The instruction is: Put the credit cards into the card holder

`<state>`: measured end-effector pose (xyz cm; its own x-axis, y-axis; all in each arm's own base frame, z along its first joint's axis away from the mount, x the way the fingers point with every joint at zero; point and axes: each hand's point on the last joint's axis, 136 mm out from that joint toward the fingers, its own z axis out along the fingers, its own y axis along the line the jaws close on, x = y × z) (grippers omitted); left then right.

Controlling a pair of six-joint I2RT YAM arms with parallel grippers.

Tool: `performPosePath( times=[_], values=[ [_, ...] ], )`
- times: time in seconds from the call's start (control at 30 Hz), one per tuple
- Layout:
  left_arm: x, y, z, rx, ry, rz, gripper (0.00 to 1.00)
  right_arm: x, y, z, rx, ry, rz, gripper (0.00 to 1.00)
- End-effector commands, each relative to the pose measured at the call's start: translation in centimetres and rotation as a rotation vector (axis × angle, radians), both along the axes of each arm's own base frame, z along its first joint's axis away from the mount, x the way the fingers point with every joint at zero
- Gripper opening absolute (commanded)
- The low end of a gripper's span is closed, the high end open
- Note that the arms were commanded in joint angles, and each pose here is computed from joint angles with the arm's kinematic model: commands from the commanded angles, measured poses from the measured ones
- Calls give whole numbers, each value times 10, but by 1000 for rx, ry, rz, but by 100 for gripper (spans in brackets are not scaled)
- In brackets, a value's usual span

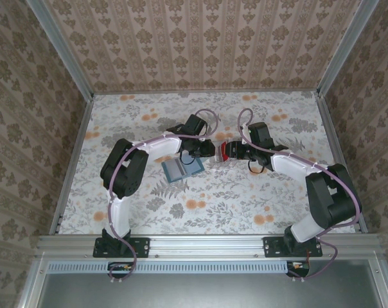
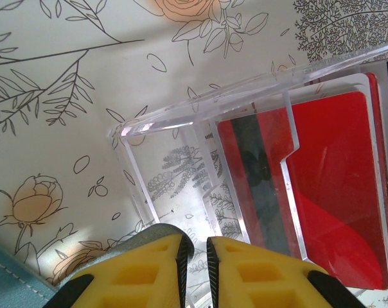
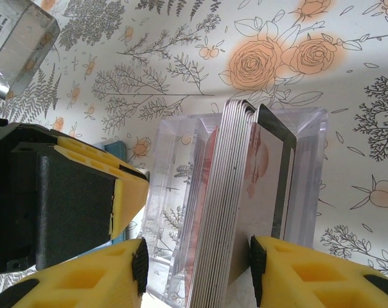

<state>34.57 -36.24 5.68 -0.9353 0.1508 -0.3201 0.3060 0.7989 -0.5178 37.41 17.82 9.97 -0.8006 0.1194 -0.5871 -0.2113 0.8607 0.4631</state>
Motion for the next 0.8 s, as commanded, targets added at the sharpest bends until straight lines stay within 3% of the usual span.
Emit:
performPosePath(
  times=[0.0,0.77],
  values=[
    [-4,-3,2,1,-2,-10,21,-5,13,17,47,-44,52,47],
    [-4,-3,3,2,-5,-7,21,-5,2,20,53,-52,10,22]
  ],
)
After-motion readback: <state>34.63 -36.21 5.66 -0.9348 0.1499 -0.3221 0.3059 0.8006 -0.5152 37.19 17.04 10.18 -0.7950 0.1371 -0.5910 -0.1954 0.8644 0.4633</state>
